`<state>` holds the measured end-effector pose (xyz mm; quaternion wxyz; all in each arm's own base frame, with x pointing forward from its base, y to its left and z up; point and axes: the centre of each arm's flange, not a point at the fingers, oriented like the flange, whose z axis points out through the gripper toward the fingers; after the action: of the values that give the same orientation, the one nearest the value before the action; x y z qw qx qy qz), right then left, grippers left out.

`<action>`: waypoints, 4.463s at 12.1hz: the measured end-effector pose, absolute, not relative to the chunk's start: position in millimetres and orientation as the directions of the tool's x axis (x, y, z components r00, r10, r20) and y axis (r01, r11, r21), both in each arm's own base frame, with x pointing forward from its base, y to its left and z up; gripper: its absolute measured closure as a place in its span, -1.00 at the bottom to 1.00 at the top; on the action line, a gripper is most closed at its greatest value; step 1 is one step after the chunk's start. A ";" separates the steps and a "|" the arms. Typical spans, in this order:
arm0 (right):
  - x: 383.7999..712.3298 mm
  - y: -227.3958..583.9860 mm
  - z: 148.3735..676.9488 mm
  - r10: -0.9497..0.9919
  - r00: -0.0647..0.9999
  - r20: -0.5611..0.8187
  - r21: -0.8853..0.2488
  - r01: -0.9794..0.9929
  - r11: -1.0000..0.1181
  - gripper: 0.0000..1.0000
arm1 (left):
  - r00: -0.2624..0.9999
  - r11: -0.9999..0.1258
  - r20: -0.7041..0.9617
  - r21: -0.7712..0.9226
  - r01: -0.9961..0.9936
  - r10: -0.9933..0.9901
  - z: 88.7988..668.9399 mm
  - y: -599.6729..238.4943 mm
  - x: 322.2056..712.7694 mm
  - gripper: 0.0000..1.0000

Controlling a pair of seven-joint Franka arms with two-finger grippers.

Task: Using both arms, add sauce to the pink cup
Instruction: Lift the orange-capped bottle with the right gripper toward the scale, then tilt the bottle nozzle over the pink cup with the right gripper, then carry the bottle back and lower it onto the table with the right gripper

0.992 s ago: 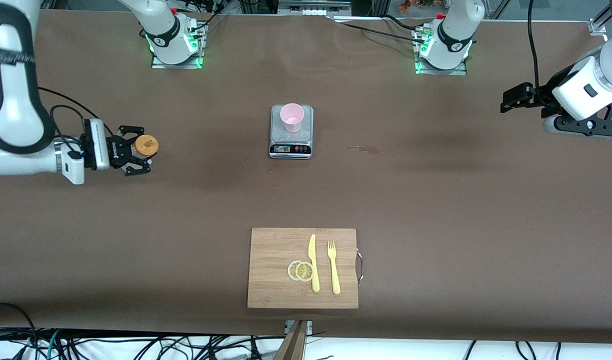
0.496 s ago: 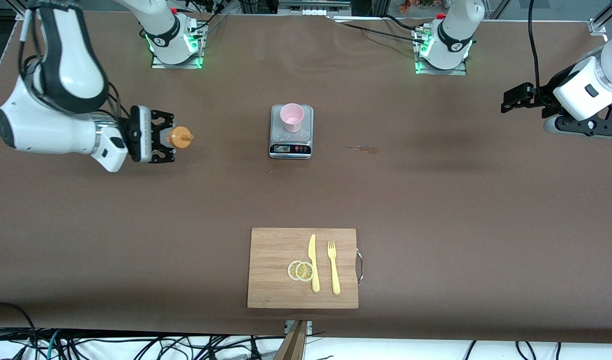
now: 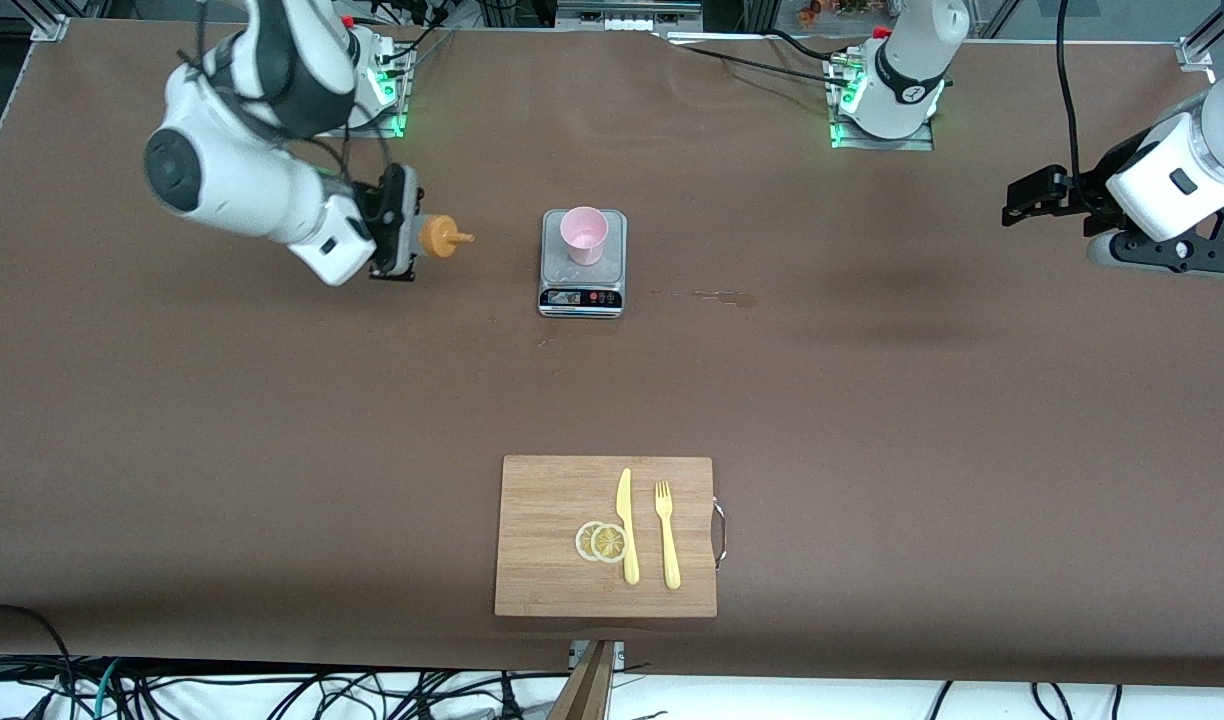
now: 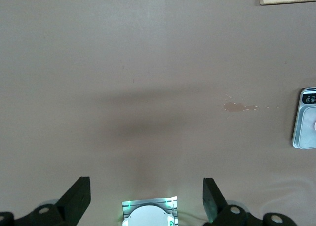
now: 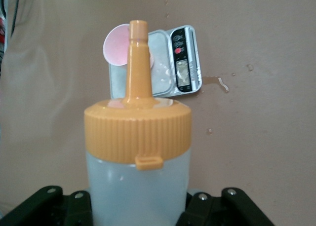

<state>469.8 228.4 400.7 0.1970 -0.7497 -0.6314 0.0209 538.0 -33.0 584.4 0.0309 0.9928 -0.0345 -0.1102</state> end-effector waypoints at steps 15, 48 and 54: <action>376.1 348.6 331.3 0.948 0.236 -0.215 -0.125 0.956 -0.267 0.60 | 0.973 -0.996 -0.217 0.069 -0.061 -0.074 584.3 -32.2 538.1 -1.00; 509.0 228.0 436.5 0.987 0.138 0.083 -0.297 0.949 -0.107 0.43 | 0.973 -0.996 -0.217 0.069 -0.060 -0.074 584.3 -32.0 538.2 -1.00; 602.1 139.0 368.2 0.868 0.128 0.480 -0.318 0.947 0.036 0.42 | 0.974 -0.996 -0.216 0.069 -0.060 -0.074 584.4 -32.0 538.3 -1.00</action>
<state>602.1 139.0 368.2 0.2943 -0.6910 -0.6567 -0.0677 538.3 -32.0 584.4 0.0310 0.9929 -0.0337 -0.1100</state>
